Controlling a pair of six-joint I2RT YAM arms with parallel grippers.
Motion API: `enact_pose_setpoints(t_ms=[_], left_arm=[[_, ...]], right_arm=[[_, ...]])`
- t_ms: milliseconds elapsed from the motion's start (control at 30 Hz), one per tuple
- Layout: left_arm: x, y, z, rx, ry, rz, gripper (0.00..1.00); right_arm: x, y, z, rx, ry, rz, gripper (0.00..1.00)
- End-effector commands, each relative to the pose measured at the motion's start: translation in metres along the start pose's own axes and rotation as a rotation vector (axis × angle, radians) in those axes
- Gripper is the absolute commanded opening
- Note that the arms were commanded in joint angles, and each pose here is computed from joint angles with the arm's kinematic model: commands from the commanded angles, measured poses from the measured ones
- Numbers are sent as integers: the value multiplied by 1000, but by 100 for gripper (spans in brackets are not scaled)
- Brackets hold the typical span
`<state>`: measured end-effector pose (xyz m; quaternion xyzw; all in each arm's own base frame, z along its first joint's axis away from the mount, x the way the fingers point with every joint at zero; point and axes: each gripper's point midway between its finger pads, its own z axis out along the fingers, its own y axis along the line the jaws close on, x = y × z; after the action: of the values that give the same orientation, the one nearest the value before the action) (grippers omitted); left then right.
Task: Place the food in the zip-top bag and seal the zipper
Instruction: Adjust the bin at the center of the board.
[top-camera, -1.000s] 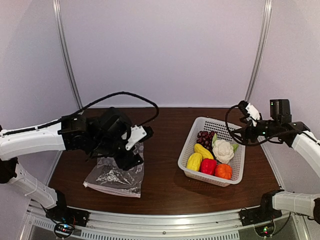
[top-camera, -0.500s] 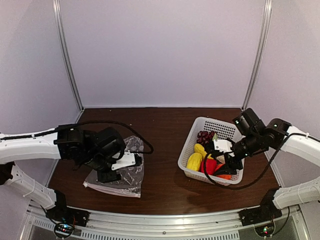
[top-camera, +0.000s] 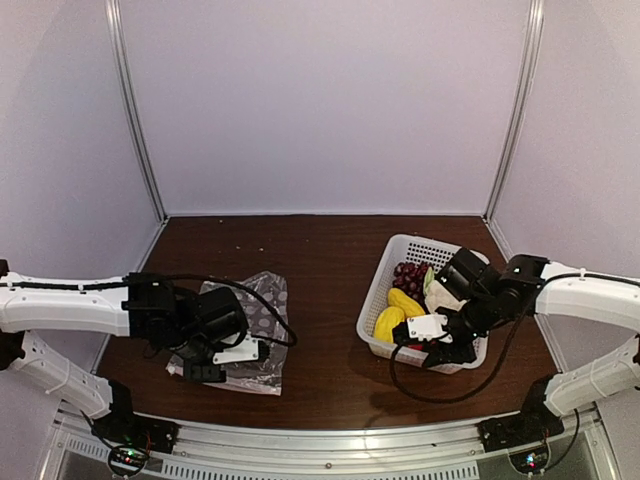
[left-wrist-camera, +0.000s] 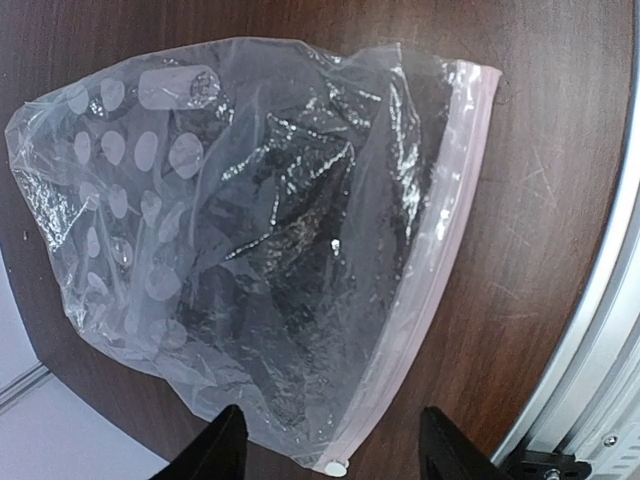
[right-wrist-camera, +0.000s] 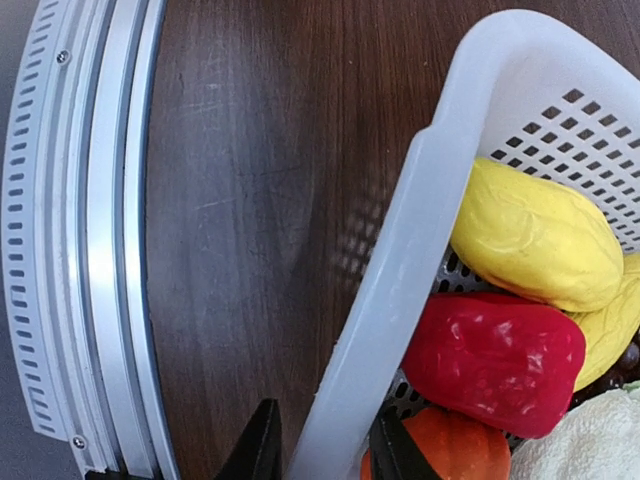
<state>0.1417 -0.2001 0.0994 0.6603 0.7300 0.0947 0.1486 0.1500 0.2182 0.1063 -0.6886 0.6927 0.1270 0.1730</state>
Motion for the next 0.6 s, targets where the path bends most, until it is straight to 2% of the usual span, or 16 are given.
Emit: enact_pose_setpoints(t_ms=[0, 67, 133, 233, 267, 367, 433, 567], left_arm=[[-6, 3, -2, -22, -33, 13, 60], [-7, 2, -1, -10, -34, 15, 60], [-6, -2, 1, 5, -28, 23, 60], [-6, -10, 4, 38, -28, 49, 59], [-7, -12, 6, 43, -25, 61, 59], [-8, -16, 9, 44, -10, 88, 59], [-8, -18, 14, 39, 11, 107, 60], [-5, -26, 24, 12, 60, 174, 61]], right_arm=[[31, 9, -4, 23, 112, -27, 24], [40, 11, -8, 41, 139, -45, 22], [45, 11, -15, 66, 145, -65, 15], [47, 12, -22, 78, 150, -88, 14], [47, 13, -21, 73, 152, -89, 17], [39, 11, -23, 75, 113, -84, 40], [25, 8, -31, 93, 60, -73, 51], [1, -2, -53, 126, -37, -31, 58]])
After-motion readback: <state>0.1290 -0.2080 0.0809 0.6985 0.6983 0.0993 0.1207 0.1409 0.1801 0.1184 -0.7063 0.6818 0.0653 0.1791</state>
